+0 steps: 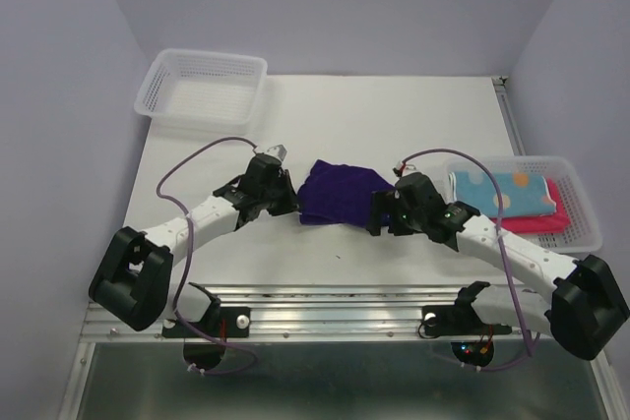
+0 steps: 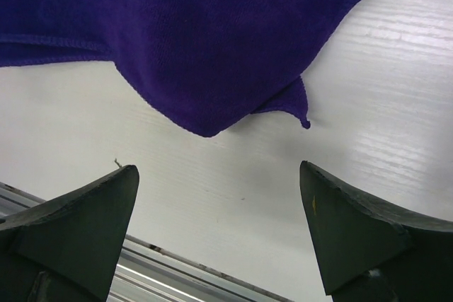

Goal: Fold and stack the towels
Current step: Flatten out the crumpled towel

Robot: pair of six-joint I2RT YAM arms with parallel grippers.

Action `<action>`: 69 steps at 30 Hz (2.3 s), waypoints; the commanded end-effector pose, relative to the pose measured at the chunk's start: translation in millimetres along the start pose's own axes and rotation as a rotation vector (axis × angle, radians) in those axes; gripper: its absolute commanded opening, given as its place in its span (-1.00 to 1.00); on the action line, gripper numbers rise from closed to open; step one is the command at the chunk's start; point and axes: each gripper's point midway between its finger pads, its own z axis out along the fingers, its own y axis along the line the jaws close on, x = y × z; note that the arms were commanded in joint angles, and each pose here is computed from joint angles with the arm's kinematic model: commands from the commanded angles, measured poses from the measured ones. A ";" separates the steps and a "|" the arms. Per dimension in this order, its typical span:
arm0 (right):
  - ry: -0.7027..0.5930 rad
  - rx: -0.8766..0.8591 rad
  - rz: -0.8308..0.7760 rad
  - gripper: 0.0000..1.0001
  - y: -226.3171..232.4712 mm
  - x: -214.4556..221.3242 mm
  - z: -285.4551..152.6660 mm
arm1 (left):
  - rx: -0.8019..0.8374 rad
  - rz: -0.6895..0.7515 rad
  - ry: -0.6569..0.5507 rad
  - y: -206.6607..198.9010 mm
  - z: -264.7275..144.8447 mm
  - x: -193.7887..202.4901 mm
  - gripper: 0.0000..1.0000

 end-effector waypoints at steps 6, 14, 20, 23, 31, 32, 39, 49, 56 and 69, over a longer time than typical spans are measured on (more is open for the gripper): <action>-0.004 -0.011 -0.038 1.00 9.8 2.3 9.6 | -0.099 0.030 -0.044 2.8 -6.0 -20.8 -0.75; -0.008 -0.003 -0.037 1.00 6.4 4.7 8.3 | -0.164 0.027 -0.012 17.7 10.2 -14.7 -0.64; -0.003 0.003 -0.040 1.00 4.1 7.3 8.0 | -0.196 0.027 0.019 26.0 22.0 -8.5 -0.50; -0.005 0.004 -0.044 1.00 3.6 7.6 7.5 | -0.203 0.029 0.024 27.3 25.1 -7.7 -0.36; -0.005 0.000 -0.041 1.00 4.1 8.0 6.7 | -0.191 0.024 0.026 23.5 24.9 -9.0 -0.90; -0.005 -0.002 -0.040 1.00 4.4 7.9 6.4 | -0.185 0.029 0.025 21.6 23.8 -9.4 -1.00; -0.008 0.000 -0.076 1.00 3.7 6.5 3.1 | -0.129 0.048 -0.029 -1.2 -0.6 -23.1 -1.00; -0.061 0.090 -0.263 1.00 25.3 2.2 8.6 | 0.024 0.071 -0.098 -45.1 -36.8 -45.2 -1.00; -0.089 0.270 -0.277 1.00 11.3 -4.5 28.3 | 0.015 0.066 -0.098 -42.4 -39.6 -43.6 -1.00; -0.189 0.437 -0.195 0.68 -5.8 -24.6 31.7 | -0.023 0.076 -0.099 -32.9 -40.2 -41.2 -1.00</action>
